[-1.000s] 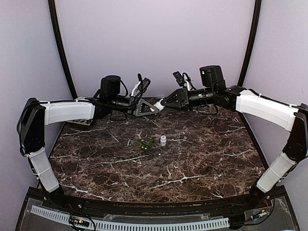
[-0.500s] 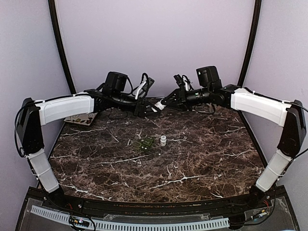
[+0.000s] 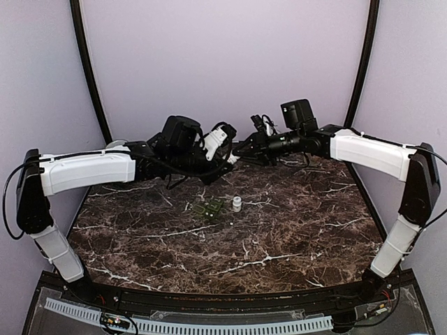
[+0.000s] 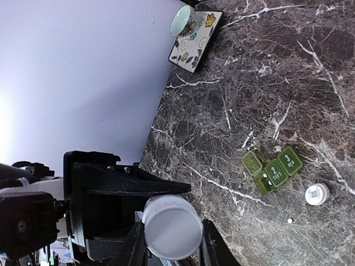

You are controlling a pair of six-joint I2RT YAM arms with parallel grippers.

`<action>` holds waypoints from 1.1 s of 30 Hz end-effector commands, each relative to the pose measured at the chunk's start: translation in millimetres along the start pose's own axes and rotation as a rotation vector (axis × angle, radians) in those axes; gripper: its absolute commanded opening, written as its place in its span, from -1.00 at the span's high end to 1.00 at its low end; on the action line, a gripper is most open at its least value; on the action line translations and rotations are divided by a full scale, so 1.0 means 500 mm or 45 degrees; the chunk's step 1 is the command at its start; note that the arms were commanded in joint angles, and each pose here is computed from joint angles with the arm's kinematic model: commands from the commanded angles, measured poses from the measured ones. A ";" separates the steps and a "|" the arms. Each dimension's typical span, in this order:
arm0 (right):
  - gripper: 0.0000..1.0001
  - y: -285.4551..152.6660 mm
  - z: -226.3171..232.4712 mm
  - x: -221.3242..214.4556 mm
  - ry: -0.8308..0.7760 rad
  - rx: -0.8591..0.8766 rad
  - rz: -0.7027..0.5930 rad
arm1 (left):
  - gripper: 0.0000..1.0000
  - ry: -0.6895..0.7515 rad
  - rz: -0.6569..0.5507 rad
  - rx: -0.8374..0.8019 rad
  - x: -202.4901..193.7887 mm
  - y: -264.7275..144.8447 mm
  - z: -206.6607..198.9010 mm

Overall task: Sort the pills into containers
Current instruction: Screw the lid of the pill bottle onto the pill bottle.

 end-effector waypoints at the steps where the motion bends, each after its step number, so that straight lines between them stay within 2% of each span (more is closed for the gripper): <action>1: 1.00 0.037 0.023 -0.010 0.000 0.059 0.035 | 0.67 0.191 -0.364 0.222 0.134 -0.069 -0.024; 5: 1.00 0.038 0.026 -0.006 0.000 0.058 0.028 | 0.67 0.227 -0.403 0.318 0.141 -0.076 -0.029; 11: 0.99 0.029 0.040 -0.003 -0.038 0.073 0.014 | 0.68 0.235 -0.430 0.320 0.145 -0.083 -0.032; 14: 0.65 0.027 0.045 -0.002 -0.065 0.068 0.028 | 0.68 0.240 -0.440 0.306 0.145 -0.085 -0.036; 18: 0.47 0.026 0.049 -0.003 -0.087 0.069 0.038 | 0.68 0.251 -0.439 0.265 0.146 -0.082 -0.044; 33: 0.30 0.030 0.039 -0.016 -0.110 0.061 0.078 | 0.69 0.240 -0.456 0.135 0.154 -0.088 -0.066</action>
Point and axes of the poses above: each gripper's point midway between its finger pads, its own y axis out along the fingers, its own z axis along the line the jaws close on, x = y × z, the point moved 4 cm from there along -y, back along the fingers, and after that the axes turned 4 degrees about y, right-handed, at the moved point
